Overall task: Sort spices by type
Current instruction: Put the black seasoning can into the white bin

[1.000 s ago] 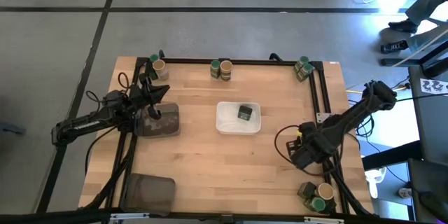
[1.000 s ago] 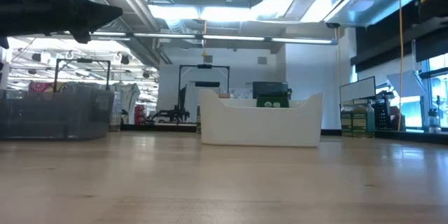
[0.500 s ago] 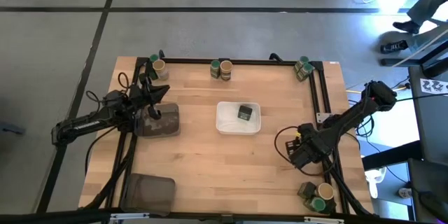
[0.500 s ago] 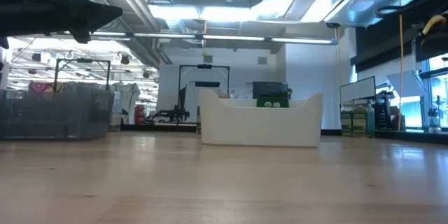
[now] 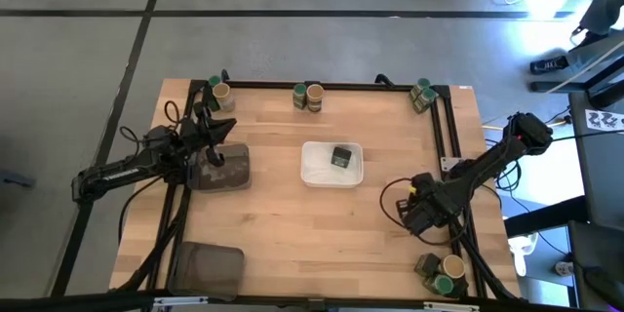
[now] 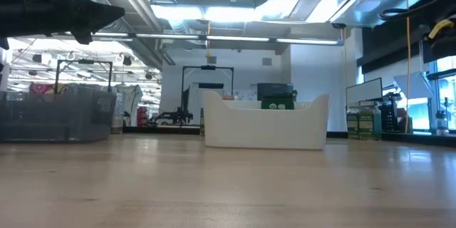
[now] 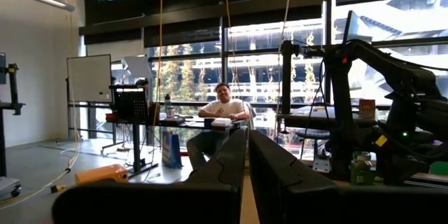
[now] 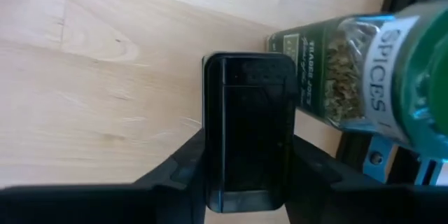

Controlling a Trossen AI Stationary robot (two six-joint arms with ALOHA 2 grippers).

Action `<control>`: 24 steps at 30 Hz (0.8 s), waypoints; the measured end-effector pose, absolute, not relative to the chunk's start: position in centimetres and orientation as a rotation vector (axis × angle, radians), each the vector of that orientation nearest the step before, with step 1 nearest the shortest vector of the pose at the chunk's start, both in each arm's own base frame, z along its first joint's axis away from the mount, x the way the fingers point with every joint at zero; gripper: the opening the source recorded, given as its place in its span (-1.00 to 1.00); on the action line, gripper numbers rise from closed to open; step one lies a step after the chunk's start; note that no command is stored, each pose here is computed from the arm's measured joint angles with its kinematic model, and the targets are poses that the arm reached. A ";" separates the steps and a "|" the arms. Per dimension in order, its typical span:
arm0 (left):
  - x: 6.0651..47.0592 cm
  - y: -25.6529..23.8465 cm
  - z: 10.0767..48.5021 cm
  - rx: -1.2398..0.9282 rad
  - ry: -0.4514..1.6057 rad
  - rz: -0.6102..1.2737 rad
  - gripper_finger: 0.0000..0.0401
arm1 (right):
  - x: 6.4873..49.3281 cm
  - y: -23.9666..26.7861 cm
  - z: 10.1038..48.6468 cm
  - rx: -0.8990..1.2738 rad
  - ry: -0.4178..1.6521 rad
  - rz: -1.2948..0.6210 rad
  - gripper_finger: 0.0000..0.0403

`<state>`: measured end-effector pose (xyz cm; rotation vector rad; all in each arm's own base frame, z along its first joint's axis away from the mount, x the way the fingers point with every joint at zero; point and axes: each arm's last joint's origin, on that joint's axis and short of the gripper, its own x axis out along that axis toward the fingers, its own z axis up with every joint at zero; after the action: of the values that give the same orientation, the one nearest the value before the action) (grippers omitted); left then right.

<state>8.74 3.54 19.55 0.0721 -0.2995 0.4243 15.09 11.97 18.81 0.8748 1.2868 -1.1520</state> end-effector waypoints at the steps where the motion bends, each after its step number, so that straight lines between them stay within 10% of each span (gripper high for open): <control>1: 8.7 3.5 19.6 0.072 -0.299 0.424 -0.91 | 15.1 12.0 18.8 0.863 1.285 -1.138 -0.34; 24: 8.7 3.5 19.5 0.072 -0.299 0.424 -0.91 | 19.8 12.5 25.6 0.632 0.990 -0.741 -0.32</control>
<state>8.75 3.54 19.55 0.0721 -0.2991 0.4243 19.81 12.52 25.58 0.6322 0.9902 -0.7410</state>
